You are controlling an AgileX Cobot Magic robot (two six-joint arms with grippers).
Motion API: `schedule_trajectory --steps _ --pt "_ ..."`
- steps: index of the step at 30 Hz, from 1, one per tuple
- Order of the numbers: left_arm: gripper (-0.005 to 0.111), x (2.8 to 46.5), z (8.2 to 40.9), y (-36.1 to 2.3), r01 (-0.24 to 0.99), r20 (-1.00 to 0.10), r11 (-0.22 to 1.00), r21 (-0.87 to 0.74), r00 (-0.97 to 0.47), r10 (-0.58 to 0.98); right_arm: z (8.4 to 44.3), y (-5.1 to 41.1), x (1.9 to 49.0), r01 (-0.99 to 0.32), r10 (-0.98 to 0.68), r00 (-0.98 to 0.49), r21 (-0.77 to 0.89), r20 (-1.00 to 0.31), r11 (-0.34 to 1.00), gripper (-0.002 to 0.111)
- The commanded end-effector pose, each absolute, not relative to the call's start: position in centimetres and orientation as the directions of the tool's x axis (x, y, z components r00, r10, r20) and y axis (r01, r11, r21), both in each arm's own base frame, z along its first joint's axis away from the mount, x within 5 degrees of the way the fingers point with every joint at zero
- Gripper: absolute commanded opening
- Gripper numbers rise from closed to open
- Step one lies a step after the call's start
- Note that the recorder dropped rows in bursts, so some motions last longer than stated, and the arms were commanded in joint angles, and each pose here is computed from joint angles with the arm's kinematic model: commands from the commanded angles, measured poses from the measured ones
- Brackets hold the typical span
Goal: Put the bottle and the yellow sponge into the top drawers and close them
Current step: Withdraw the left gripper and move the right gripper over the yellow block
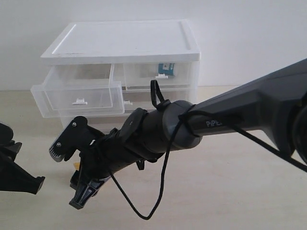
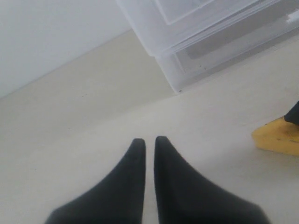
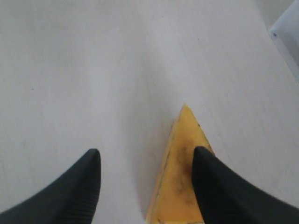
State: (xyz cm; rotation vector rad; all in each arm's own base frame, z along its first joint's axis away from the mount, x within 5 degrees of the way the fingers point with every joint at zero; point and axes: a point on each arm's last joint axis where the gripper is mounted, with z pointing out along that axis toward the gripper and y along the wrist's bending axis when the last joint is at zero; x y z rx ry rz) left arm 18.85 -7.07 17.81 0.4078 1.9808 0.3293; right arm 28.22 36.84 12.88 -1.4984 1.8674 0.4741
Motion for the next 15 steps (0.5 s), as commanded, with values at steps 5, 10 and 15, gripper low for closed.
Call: schedule_trajectory --steps 5,10,15 --pt "0.004 18.7 17.7 -7.0 0.146 -0.809 0.905 0.400 -0.408 0.424 11.9 36.9 28.4 -0.958 -0.723 -0.080 -0.147 -0.686 0.246 0.053" --pt "0.004 18.7 17.7 -7.0 0.146 -0.809 0.905 0.400 -0.408 0.424 11.5 37.0 28.2 -0.962 -0.725 -0.094 -0.124 -0.682 0.242 0.053" --pt "0.004 18.7 17.7 -7.1 0.157 -0.806 0.904 0.398 -0.410 0.427 11.4 36.8 28.2 -0.963 -0.736 -0.111 -0.111 -0.668 0.247 0.053"
